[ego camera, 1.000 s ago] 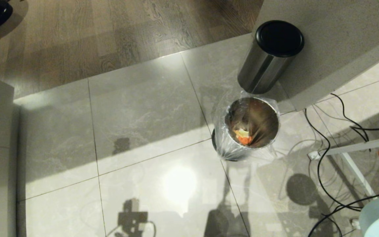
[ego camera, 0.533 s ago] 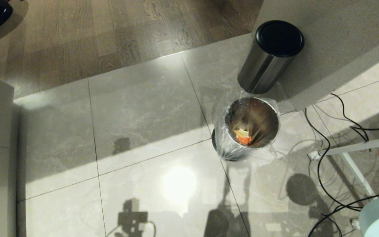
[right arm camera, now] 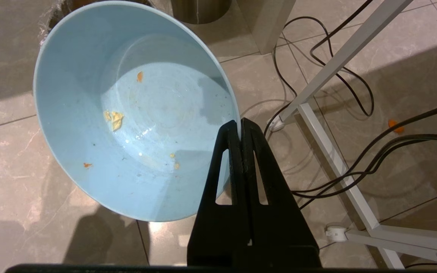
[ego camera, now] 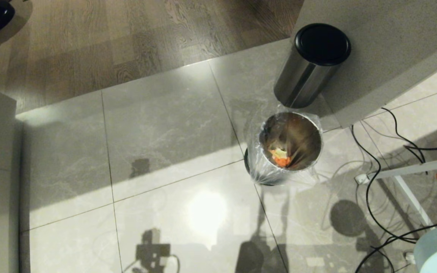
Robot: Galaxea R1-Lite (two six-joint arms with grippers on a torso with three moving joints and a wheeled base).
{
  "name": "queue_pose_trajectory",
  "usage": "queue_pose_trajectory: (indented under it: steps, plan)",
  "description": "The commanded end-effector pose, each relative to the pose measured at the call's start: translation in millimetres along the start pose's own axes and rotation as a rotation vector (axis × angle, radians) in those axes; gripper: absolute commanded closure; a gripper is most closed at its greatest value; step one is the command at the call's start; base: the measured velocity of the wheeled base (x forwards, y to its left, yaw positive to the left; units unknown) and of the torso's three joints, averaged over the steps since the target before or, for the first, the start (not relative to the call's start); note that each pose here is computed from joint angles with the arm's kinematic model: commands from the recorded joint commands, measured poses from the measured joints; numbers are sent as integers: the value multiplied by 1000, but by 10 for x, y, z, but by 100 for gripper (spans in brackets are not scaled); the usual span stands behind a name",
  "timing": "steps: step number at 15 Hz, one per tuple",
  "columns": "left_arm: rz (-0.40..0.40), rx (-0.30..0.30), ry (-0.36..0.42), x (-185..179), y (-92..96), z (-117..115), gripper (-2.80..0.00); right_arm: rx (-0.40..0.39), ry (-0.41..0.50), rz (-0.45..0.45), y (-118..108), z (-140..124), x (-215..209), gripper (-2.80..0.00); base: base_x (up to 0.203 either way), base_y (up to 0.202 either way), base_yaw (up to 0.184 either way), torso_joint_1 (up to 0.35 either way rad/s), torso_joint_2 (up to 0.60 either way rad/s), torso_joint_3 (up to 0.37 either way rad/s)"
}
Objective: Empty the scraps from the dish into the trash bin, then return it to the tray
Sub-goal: Put the bowl back to the table
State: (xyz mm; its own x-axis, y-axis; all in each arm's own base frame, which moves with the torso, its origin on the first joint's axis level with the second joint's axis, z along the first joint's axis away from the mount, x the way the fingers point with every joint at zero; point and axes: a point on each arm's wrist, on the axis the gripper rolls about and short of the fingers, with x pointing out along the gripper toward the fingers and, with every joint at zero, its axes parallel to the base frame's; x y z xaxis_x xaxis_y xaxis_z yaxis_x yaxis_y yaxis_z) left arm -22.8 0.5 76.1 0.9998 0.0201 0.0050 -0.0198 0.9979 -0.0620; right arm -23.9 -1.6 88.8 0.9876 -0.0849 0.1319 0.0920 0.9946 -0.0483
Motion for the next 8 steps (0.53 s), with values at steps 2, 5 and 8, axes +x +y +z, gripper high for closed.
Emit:
queue_pose_trajectory:
  steps: [2, 5, 8]
  plan:
    - [1, -1, 0, 1, 0, 1, 0, -1, 1, -1, 0, 1, 2, 0, 0, 0, 0, 0, 0, 0]
    - [1, -1, 0, 1, 0, 1, 0, -1, 1, -1, 0, 1, 2, 0, 0, 0, 0, 2, 2, 65]
    - [1, -3, 0, 1, 0, 1, 0, -1, 1, -1, 0, 1, 2, 0, 0, 0, 0, 5, 5, 174]
